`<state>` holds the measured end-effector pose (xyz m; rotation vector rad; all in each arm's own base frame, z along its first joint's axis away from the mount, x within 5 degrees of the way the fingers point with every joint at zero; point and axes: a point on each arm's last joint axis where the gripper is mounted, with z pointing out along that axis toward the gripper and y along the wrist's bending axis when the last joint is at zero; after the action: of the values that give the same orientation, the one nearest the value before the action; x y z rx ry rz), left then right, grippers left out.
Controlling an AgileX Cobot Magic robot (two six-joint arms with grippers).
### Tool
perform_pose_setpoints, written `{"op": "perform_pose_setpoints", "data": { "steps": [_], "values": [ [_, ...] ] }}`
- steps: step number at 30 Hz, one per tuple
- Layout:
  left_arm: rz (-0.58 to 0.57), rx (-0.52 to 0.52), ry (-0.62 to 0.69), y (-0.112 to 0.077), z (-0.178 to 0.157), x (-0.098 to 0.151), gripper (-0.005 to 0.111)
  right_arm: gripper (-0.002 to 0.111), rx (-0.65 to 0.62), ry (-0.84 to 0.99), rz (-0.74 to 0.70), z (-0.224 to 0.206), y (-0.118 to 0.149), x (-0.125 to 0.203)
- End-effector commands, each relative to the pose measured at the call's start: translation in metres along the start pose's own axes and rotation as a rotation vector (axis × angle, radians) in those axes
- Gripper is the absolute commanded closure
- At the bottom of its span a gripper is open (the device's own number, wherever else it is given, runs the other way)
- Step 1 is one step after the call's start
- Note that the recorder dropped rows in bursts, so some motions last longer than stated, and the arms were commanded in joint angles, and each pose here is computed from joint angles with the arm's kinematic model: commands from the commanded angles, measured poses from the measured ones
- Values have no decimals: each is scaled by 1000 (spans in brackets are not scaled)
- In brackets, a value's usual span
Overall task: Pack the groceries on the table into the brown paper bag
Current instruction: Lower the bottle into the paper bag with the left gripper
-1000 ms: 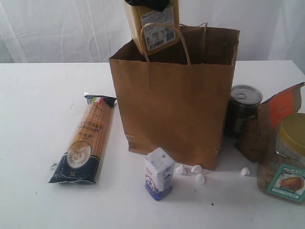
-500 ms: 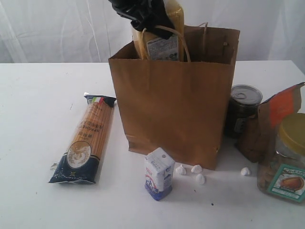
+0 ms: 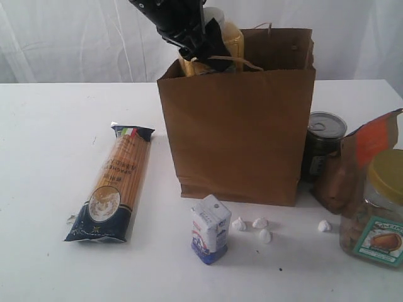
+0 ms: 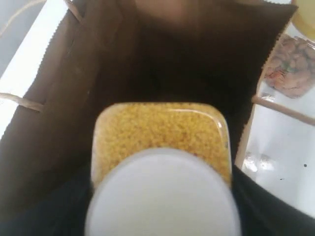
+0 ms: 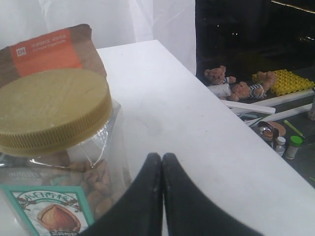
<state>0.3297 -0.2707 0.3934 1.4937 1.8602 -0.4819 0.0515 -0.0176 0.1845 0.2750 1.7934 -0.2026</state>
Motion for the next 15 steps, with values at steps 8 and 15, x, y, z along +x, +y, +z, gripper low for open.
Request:
{"op": "perform_pose_setpoints", "data": {
  "steps": [8,15],
  "values": [
    [58,-90,-107,-10,-46,-21,107,108,-2,-18,1,0,0,-1],
    [83,-170,-175,-13,-69,-30,107,108,-2,-18,1,0,0,-1]
  ]
}}
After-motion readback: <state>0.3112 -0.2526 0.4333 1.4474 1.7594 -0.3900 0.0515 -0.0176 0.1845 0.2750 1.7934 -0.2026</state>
